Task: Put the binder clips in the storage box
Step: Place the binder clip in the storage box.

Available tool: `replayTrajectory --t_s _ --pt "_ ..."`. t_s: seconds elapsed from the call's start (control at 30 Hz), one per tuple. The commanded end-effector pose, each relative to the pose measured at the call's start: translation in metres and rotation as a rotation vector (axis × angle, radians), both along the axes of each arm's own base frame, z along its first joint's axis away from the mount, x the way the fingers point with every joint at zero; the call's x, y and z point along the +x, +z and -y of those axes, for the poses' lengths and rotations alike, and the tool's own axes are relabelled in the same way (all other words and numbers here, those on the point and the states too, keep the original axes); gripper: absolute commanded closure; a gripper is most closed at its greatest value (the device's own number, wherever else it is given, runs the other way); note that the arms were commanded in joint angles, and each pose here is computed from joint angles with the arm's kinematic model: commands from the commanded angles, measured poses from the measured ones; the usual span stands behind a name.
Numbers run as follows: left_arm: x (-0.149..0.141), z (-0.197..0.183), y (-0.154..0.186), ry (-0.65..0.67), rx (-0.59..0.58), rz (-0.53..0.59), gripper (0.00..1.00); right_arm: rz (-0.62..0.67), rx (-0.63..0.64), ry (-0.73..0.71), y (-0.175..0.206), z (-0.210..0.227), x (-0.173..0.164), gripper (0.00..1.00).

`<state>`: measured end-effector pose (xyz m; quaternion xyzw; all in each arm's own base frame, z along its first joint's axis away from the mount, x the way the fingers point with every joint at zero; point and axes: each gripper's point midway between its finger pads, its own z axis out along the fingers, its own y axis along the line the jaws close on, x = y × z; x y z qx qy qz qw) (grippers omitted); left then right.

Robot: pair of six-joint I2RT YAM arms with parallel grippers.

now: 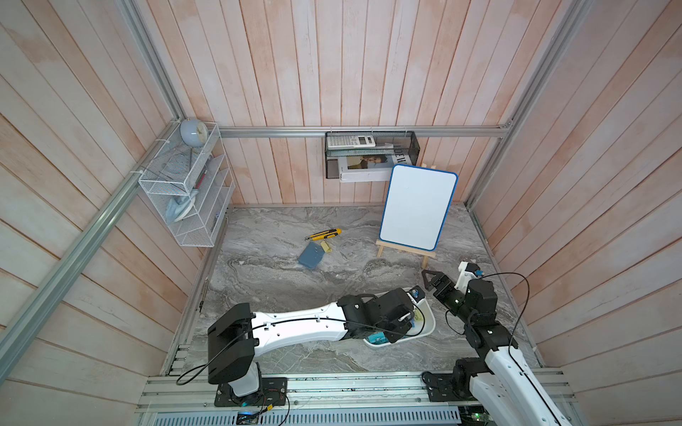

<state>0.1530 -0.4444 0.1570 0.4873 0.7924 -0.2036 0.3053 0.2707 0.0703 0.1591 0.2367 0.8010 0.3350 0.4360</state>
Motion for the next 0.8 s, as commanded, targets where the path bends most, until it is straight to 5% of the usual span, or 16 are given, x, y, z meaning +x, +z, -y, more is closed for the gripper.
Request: replayTrajectory --t_s 0.0,0.33,0.63,0.77 --pt "0.013 0.018 0.002 -0.009 -0.005 0.071 1.00 -0.025 -0.002 -0.017 0.001 0.004 -0.008 0.08" --pt "0.024 0.060 -0.037 0.024 -0.035 0.027 1.00 0.008 -0.086 -0.303 0.018 0.059 -0.045 0.11" --pt "0.027 0.061 -0.046 0.021 -0.037 0.009 0.80 -0.004 -0.120 -0.283 0.014 0.058 -0.049 0.12" --pt "0.028 0.056 -0.027 0.049 -0.131 -0.014 0.56 -0.026 -0.137 -0.281 0.013 0.059 -0.048 0.12"
